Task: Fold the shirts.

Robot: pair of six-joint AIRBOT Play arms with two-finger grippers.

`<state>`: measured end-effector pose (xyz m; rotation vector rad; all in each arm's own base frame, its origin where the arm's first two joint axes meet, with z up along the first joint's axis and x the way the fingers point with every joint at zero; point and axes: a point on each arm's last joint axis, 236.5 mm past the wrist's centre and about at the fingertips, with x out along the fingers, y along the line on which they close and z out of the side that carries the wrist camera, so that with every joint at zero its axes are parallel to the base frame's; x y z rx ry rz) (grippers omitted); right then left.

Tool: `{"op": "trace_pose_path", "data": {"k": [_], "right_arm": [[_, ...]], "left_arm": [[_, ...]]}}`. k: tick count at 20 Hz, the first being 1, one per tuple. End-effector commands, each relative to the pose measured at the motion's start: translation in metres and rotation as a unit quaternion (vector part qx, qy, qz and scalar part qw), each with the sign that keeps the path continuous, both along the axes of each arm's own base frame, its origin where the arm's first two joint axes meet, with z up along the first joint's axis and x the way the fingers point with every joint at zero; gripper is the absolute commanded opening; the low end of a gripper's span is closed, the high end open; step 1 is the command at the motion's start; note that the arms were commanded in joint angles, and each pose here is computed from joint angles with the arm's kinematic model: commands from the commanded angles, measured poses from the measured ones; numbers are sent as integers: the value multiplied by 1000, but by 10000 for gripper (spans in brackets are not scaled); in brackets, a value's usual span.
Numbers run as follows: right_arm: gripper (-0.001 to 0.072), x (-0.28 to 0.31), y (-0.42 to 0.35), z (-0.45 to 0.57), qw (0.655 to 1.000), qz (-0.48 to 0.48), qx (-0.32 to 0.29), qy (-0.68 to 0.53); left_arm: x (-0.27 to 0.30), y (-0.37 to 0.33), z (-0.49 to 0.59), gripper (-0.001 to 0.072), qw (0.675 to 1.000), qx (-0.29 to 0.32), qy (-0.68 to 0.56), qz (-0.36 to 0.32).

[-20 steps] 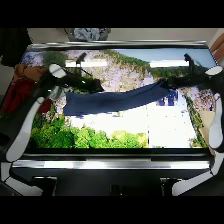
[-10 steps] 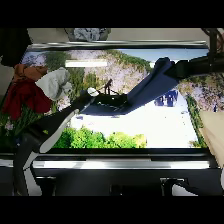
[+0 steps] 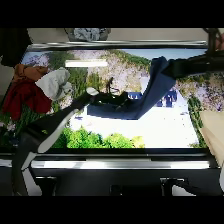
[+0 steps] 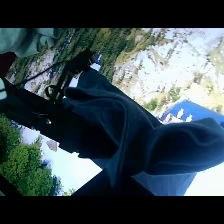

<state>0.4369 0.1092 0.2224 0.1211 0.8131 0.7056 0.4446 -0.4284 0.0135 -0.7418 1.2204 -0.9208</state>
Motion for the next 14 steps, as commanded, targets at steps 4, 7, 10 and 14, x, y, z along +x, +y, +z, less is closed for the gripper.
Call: {"op": "trace_pose_path", "data": {"k": [4,7,10,14], "right_arm": [[41,58,143,-65,998,33,53,-3],[42,50,212,-130,995,56,61,60],[619,41,259,-189,990,56,62,110],[708,44,243,-187,992,63,44,103]], "left_arm": [[52,239,129,31,956,204,-185,103],[42,331,218,31,924,208,-247,205],[12,377,281,32,892,215,-299,264],[-15,387,321,32,870,217,-339,285]]}}
